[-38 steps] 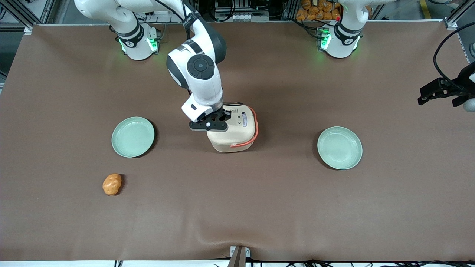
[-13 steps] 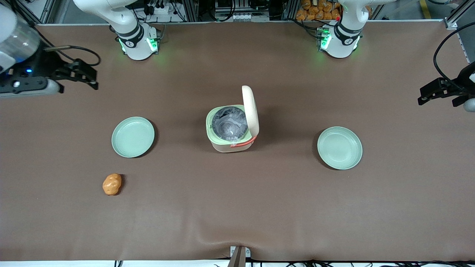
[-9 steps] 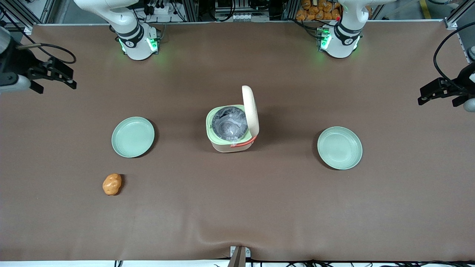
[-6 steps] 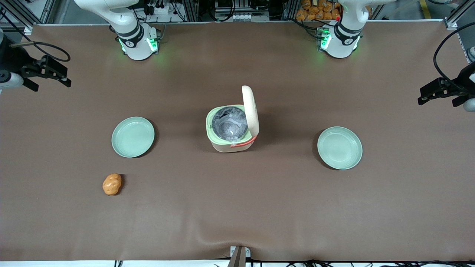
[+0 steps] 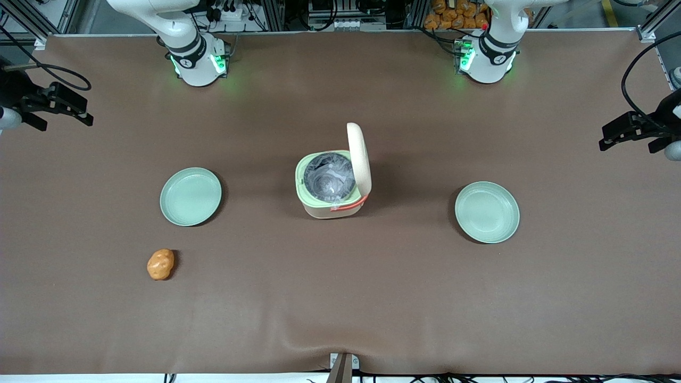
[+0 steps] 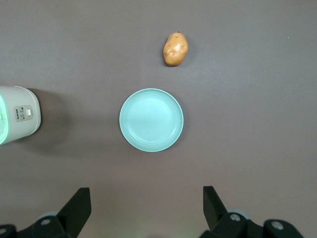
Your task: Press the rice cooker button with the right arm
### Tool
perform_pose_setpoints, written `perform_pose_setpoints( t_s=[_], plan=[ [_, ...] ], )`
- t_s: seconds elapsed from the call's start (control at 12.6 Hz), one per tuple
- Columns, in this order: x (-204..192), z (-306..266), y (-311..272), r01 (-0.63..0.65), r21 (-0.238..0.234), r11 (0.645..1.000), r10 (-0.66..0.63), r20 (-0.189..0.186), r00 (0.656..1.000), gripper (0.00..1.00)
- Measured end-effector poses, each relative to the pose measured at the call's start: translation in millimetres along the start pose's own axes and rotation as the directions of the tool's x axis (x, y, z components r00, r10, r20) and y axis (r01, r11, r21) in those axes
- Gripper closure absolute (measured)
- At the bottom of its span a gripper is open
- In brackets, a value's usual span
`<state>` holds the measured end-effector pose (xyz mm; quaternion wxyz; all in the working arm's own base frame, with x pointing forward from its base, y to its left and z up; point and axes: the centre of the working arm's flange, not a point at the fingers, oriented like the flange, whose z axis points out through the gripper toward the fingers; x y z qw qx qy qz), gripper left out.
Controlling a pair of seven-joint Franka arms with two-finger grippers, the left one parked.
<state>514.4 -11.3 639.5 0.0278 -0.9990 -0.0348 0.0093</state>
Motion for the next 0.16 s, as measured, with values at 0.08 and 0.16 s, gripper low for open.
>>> perform_pose_setpoints(
  t_s=[0.08, 0.16],
  plan=[
    [-0.3, -0.5, 2.7, -0.005, 0.000, 1.000, 0.005, -0.001, 1.000, 0.00],
    [-0.4, -0.9, 4.7, -0.009, -0.001, 1.000, 0.009, -0.002, 1.000, 0.00]
  ],
)
